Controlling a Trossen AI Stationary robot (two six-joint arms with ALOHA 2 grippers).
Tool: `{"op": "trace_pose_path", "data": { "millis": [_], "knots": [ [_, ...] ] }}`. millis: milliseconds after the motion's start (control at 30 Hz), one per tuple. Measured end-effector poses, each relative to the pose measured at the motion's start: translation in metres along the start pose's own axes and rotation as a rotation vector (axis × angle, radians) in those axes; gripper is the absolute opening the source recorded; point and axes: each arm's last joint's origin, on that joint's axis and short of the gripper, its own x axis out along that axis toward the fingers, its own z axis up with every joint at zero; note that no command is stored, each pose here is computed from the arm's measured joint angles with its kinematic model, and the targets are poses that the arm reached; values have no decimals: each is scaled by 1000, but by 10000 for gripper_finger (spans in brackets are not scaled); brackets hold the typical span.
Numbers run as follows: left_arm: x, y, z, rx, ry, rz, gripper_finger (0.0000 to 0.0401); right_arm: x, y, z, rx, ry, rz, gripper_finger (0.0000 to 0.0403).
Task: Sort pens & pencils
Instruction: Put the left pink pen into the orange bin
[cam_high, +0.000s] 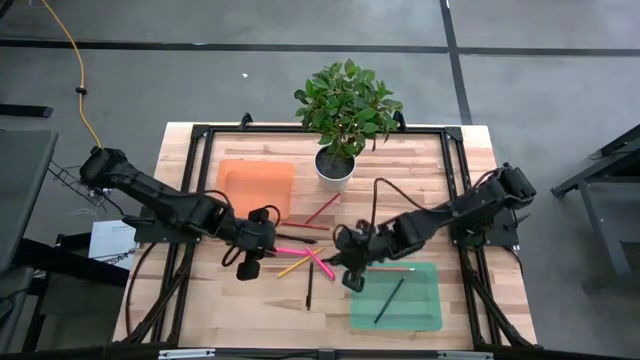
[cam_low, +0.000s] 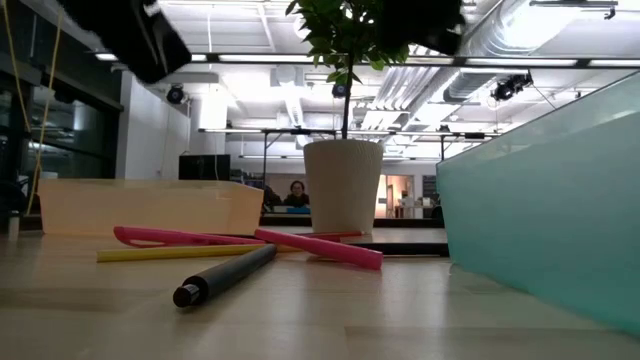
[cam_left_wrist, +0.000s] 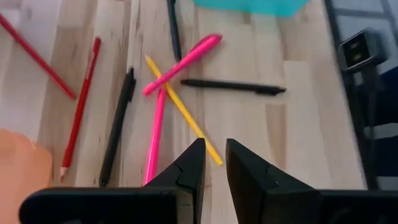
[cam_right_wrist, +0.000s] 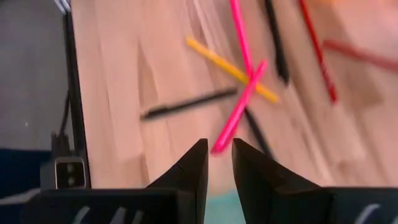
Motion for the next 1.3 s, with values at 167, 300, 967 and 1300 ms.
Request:
{"op": "trace_pose_path", "data": {
  "millis": [167,300,967,1300],
  "knots": [
    [23,-1,-4,12,55,-27,51,-5,-8,19,-30,-55,3,64],
    [43,3,-3,10,94,-81,51,-5,-12,26,-35,-77,17,64],
    [65,54,2,-47,201,-130,54,-13,-5,25,-63,-110,55,64],
    [64,56,-3,-39,250,-62,130,-13,-10,28,-91,-123,25,64]
  ]
}}
